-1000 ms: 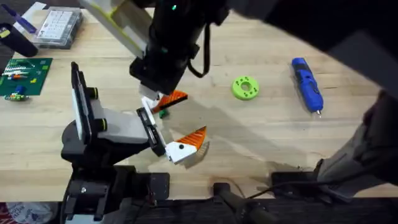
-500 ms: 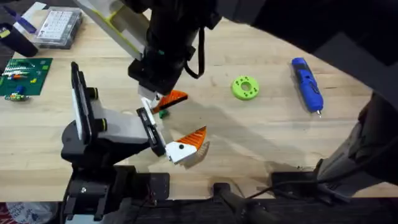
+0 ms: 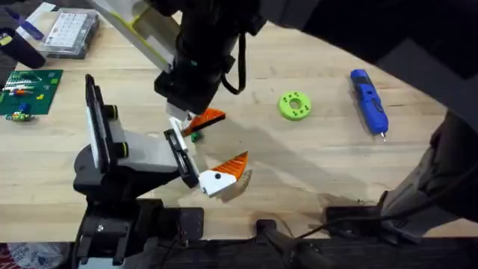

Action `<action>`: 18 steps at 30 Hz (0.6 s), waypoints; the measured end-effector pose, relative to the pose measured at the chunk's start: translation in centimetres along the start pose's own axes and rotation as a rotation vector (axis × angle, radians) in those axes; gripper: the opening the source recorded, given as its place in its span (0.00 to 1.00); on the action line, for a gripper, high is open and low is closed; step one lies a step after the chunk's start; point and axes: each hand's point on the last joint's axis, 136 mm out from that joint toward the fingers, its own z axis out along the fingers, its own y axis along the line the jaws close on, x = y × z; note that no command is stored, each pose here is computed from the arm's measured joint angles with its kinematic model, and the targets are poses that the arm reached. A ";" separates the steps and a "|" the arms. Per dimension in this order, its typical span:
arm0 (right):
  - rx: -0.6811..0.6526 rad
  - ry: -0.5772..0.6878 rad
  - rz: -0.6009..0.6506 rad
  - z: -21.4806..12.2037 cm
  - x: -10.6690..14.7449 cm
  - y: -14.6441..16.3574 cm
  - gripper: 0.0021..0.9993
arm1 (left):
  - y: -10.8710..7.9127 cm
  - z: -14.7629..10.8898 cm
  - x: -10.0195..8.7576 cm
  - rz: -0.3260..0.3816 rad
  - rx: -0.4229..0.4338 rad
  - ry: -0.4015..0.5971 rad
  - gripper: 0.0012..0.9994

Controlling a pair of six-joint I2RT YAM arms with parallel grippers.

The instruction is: Pick up the gripper from the table and insert it into the empty holder that is missing its gripper. Then pick up a screw, insert it into the mounting hole, and use the screwdriver to tighten it. Finally, clean up the table by picking up the vegetable and placing it into the bucket.

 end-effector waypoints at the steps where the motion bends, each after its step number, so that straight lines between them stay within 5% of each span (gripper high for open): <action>1: 0.000 0.000 0.000 0.0 0.0 0.0 0.01 | 0.0 0.0 0.0 0.000 0.000 0.000 0.99; 18: -0.002 0.016 0.003 0.9 0.4 -0.1 0.01 | 0.0 0.0 0.0 0.000 0.000 0.000 0.99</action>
